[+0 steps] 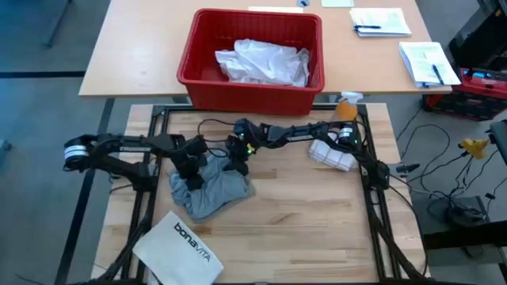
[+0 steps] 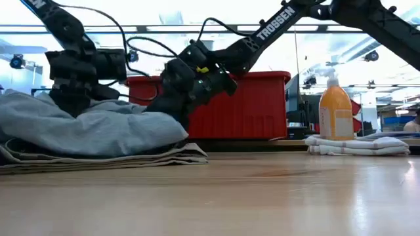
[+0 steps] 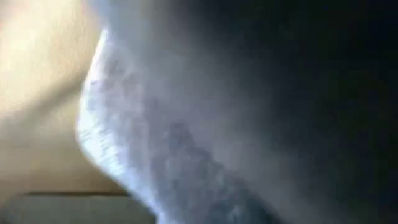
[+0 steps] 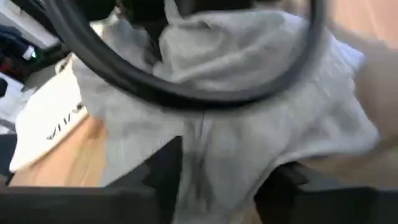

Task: Fold laundry
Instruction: Stack the folded gray shirt on top of the folded gray shorts

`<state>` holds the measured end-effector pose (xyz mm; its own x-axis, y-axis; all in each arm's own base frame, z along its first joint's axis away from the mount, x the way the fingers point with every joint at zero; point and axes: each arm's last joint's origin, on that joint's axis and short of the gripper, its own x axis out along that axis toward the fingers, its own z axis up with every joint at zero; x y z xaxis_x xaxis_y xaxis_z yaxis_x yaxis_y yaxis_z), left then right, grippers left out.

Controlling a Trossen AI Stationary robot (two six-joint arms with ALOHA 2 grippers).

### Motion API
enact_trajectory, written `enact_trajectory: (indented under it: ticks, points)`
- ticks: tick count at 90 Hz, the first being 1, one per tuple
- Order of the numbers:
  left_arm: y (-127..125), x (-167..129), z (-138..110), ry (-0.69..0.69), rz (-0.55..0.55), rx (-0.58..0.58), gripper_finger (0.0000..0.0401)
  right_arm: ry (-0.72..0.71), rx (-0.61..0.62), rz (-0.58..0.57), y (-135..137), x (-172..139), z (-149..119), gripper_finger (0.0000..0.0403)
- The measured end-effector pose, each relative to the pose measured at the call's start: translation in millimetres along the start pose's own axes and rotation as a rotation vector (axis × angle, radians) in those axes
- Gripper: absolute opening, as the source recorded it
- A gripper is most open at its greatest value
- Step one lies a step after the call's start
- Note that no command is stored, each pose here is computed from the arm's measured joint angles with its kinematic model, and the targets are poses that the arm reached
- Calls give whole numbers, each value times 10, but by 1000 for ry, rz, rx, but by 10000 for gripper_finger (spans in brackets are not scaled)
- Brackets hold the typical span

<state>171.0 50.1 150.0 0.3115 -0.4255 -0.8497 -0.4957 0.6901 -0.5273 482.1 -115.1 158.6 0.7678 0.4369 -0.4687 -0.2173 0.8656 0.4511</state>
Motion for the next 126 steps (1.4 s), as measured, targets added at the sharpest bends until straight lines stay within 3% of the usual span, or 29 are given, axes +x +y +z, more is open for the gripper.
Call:
enact_trajectory:
  ticks: [13, 26, 53, 76, 87, 95, 106, 116, 126]
  points:
    - [-18, -29, -5, -7, -13, -6, 144, 39, 5, 43, 35, -97, 16, 232]
    - [-120, -180, 42, -81, -15, 26, 170, -1, -125, -51, 189, -312, 226, 242]
    - [-262, -499, 70, -147, 175, 81, 189, -71, -319, -114, 361, -529, 451, 176]
    - [-379, -700, 24, -90, 195, -70, 171, -16, -386, -26, 429, -329, 285, 108]
    - [-528, -957, -18, -123, 377, -95, 143, -16, -481, 1, 564, -231, 272, 61]
    - [-682, -1173, -28, -209, 482, -70, 117, -21, -532, 16, 631, -139, 248, 26]
    - [-971, -1341, -46, -381, 431, -6, 83, -10, -497, 14, 646, -41, 193, 3]
    - [-1243, -1248, -150, -581, 381, 68, 59, -12, -443, 5, 637, -67, 204, 1]
    - [-1375, -1009, -388, -730, 378, 53, 39, -24, -456, -5, 626, -96, 229, 0]
